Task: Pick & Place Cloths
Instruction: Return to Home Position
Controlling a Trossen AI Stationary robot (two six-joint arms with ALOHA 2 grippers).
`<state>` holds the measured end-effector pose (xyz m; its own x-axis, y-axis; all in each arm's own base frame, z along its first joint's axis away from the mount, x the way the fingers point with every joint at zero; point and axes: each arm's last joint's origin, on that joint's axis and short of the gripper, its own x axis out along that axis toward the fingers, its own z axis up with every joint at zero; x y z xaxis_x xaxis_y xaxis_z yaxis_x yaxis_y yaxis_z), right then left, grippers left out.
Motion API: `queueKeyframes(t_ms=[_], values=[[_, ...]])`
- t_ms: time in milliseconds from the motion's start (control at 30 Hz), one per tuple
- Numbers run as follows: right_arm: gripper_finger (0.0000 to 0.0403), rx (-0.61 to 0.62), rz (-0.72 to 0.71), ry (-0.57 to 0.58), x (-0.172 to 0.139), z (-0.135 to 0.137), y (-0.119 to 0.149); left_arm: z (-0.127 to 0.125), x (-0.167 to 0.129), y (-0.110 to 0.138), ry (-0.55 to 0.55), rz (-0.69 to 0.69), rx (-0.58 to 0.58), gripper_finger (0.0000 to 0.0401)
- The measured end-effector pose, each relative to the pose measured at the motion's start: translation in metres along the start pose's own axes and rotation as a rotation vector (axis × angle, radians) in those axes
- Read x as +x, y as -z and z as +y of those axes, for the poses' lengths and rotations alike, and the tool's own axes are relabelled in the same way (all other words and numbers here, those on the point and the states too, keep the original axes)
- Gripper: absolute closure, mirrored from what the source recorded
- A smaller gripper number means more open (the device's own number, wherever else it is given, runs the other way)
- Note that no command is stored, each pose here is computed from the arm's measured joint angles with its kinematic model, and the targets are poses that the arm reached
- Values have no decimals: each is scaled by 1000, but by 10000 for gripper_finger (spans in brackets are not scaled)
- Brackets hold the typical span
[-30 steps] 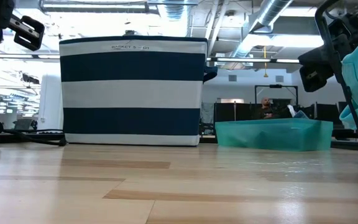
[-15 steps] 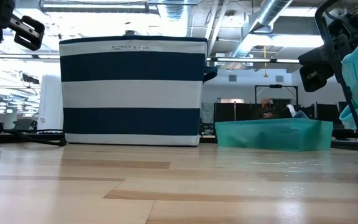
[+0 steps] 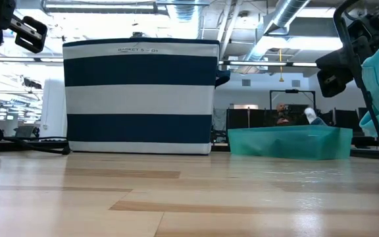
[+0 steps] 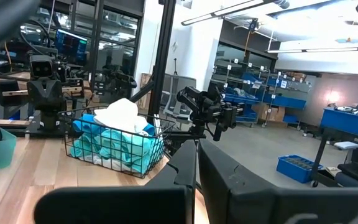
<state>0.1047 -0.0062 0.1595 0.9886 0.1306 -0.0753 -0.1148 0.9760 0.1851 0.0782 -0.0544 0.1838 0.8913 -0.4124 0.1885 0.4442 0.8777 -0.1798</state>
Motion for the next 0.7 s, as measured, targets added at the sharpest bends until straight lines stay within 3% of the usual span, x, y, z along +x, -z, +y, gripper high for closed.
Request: queueKeyframes(t_ms=[700], values=[[403,0,1,0,0,0,0,0,0,-1,4,-5,-2,396]])
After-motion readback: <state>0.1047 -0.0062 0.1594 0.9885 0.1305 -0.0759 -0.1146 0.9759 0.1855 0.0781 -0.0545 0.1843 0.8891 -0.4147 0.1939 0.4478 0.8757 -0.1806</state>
